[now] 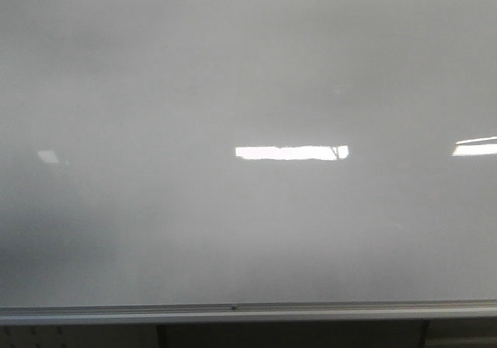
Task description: Write number 2 on whiteboard
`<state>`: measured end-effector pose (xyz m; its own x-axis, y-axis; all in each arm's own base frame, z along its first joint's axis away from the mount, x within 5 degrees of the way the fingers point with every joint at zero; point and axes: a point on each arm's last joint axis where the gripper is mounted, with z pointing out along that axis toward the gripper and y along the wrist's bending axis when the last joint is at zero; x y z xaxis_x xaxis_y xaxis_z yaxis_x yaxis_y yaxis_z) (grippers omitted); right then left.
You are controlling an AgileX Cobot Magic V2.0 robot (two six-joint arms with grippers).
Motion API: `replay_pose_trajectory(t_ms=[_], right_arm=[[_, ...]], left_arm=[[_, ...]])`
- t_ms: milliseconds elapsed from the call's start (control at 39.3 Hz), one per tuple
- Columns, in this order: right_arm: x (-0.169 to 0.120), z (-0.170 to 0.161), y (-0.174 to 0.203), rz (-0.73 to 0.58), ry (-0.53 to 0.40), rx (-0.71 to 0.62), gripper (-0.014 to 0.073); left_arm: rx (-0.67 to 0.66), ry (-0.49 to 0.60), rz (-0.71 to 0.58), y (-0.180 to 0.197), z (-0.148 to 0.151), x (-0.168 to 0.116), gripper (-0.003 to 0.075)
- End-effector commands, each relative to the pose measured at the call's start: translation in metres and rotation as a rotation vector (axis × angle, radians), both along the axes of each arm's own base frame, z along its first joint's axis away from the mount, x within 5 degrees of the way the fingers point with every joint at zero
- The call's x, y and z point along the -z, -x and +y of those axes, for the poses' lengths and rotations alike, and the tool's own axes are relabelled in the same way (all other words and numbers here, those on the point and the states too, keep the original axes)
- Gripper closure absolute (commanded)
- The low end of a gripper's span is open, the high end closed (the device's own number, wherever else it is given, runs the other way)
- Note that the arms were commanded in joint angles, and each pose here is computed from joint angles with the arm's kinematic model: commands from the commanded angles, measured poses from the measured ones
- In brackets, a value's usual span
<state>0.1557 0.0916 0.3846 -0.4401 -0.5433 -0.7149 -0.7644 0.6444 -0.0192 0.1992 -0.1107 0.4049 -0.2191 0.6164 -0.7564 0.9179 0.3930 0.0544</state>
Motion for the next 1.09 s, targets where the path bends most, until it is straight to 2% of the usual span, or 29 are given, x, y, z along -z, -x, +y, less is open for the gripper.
replay_pose_trajectory(t_ms=[0,280,407,712,1067], right_arm=[[-0.020,0.016,0.003,-0.076,-0.022,-0.122,0.0057],[-0.038,0.035,0.015,-0.183,0.022,-0.342,0.0057],[-0.035,0.036,0.021,-0.162,0.052,-0.403,0.0057],[-0.031,0.039,0.017,-0.144,0.060,-0.404,0.0057],[-0.018,0.057,-0.009,-0.117,0.033,-0.389,0.0057]], left_arm=[[0.089,0.077,-0.078,0.017,-0.022,-0.019,0.0656],[0.343,0.085,-0.076,0.055,-0.068,-0.017,0.0657],[0.357,0.043,-0.022,0.054,-0.081,-0.006,0.0656],[0.355,-0.029,0.073,0.028,-0.106,0.026,0.0656],[0.344,-0.061,0.059,0.023,-0.108,0.032,0.0657]])
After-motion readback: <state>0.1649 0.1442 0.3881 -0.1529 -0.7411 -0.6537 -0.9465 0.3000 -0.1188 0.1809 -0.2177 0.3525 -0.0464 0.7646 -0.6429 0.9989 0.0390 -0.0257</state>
